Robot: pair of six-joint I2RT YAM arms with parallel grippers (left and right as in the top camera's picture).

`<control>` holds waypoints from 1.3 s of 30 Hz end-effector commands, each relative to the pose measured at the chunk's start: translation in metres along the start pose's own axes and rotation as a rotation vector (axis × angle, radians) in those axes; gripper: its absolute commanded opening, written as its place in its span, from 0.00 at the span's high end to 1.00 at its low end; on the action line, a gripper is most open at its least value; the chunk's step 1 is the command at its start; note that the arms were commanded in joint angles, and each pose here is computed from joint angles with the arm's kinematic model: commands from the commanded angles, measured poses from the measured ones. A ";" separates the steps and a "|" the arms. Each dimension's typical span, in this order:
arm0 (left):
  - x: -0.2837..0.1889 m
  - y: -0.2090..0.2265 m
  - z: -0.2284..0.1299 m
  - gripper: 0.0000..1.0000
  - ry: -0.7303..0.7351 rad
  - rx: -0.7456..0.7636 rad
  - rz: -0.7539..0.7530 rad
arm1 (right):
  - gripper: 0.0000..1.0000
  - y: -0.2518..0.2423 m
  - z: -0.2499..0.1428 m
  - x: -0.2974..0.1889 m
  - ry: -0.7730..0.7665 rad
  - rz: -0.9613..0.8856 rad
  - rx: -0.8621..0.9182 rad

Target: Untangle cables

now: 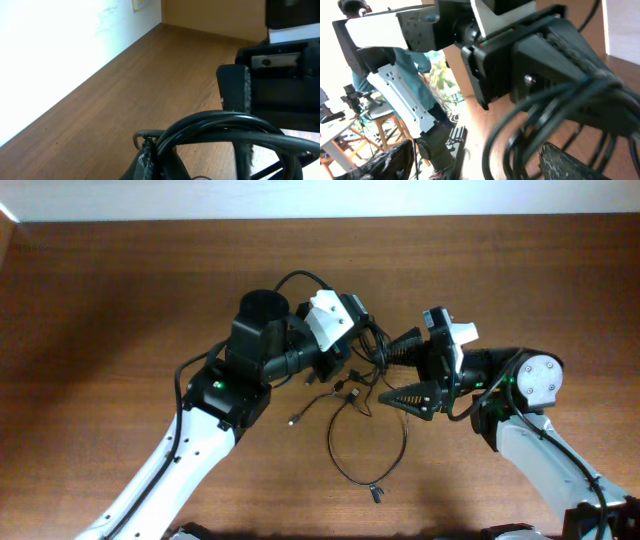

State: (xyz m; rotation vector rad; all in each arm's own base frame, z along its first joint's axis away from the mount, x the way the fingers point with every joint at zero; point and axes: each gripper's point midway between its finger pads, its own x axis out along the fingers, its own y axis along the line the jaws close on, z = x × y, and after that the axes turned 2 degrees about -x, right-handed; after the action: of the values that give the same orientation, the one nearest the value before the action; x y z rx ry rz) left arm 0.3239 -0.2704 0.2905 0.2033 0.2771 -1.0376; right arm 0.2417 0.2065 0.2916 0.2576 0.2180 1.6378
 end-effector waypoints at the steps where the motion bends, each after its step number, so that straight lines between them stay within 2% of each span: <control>1: 0.011 -0.009 -0.001 0.96 0.006 -0.004 -0.032 | 0.33 0.005 0.000 0.002 0.013 0.019 -0.035; 4: 0.014 -0.010 -0.004 0.96 0.014 -0.007 -0.035 | 0.77 0.004 0.000 0.002 0.013 0.018 -0.035; 7: 0.014 -0.003 -0.007 0.91 0.026 -0.008 0.006 | 0.94 0.004 0.000 0.001 0.009 0.014 -0.036; 8: 0.014 0.000 -0.009 0.82 0.036 -0.011 0.019 | 0.96 0.004 0.000 0.001 0.010 0.014 -0.036; 9: 0.014 0.001 -0.012 0.57 0.047 -0.015 0.031 | 0.96 0.004 0.000 0.001 0.010 0.014 -0.036; 10: 0.014 0.001 -0.013 0.38 0.053 -0.018 0.030 | 0.96 0.003 0.001 0.001 0.009 0.013 -0.036; 11: 0.014 0.001 -0.015 0.24 0.059 -0.021 0.028 | 0.96 0.002 0.001 -0.001 0.007 0.007 -0.036; 12: 0.014 0.000 -0.017 0.14 0.067 -0.025 0.027 | 0.96 0.000 0.002 -0.004 0.005 -0.006 -0.033; 13: 0.014 0.000 -0.018 0.12 0.073 -0.027 0.026 | 0.96 -0.002 0.002 -0.008 0.005 -0.015 -0.031; 14: 0.013 0.001 -0.020 0.02 0.081 -0.027 0.027 | 0.96 -0.002 0.001 -0.011 0.011 -0.018 -0.032; 15: 0.012 0.003 -0.022 0.01 0.087 -0.031 0.031 | 0.96 -0.002 0.000 -0.013 0.019 -0.018 -0.031; 20: 0.006 0.011 -0.032 0.01 0.117 -0.064 0.035 | 0.96 -0.003 -0.001 -0.016 0.021 -0.022 -0.026; 23: 0.004 -0.027 -0.017 0.00 0.036 0.004 -0.192 | 0.96 -0.003 -0.001 -0.015 0.021 -0.021 -0.026; 29: 0.005 -0.035 -0.001 0.00 -0.032 0.043 -0.231 | 0.96 0.000 -0.002 -0.012 0.026 -0.007 -0.026; 30: 0.005 -0.036 0.001 0.05 -0.036 0.047 -0.233 | 0.96 0.001 -0.002 -0.009 0.028 0.003 -0.026; 32: 0.005 -0.036 0.000 0.57 -0.035 0.047 -0.233 | 0.96 0.002 -0.002 -0.008 0.030 0.007 -0.033; 33: 0.005 -0.036 0.000 0.66 -0.035 0.046 -0.233 | 0.96 0.002 -0.002 -0.008 0.030 0.007 -0.033; 34: 0.005 -0.036 0.000 0.53 -0.035 0.047 -0.233 | 0.96 0.002 -0.002 -0.008 0.030 0.008 -0.033; 35: 0.005 -0.036 0.000 0.57 -0.035 0.047 -0.233 | 0.96 0.002 -0.002 -0.008 0.030 0.008 -0.033; 36: 0.006 -0.036 0.000 0.83 -0.035 0.047 -0.233 | 0.96 0.002 -0.002 -0.008 0.030 0.008 -0.033; 38: 0.007 -0.035 -0.001 0.86 -0.034 0.046 -0.233 | 0.96 0.002 -0.002 -0.008 0.030 0.008 -0.033; 39: 0.007 -0.035 -0.001 0.81 -0.034 0.046 -0.233 | 0.96 0.002 -0.002 -0.008 0.030 0.008 -0.032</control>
State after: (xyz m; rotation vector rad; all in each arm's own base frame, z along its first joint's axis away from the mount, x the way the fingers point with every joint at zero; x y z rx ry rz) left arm 0.2980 -0.2899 0.2851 0.1980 0.2581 -1.2568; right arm 0.2402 0.1972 0.2866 0.2244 0.2345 1.6491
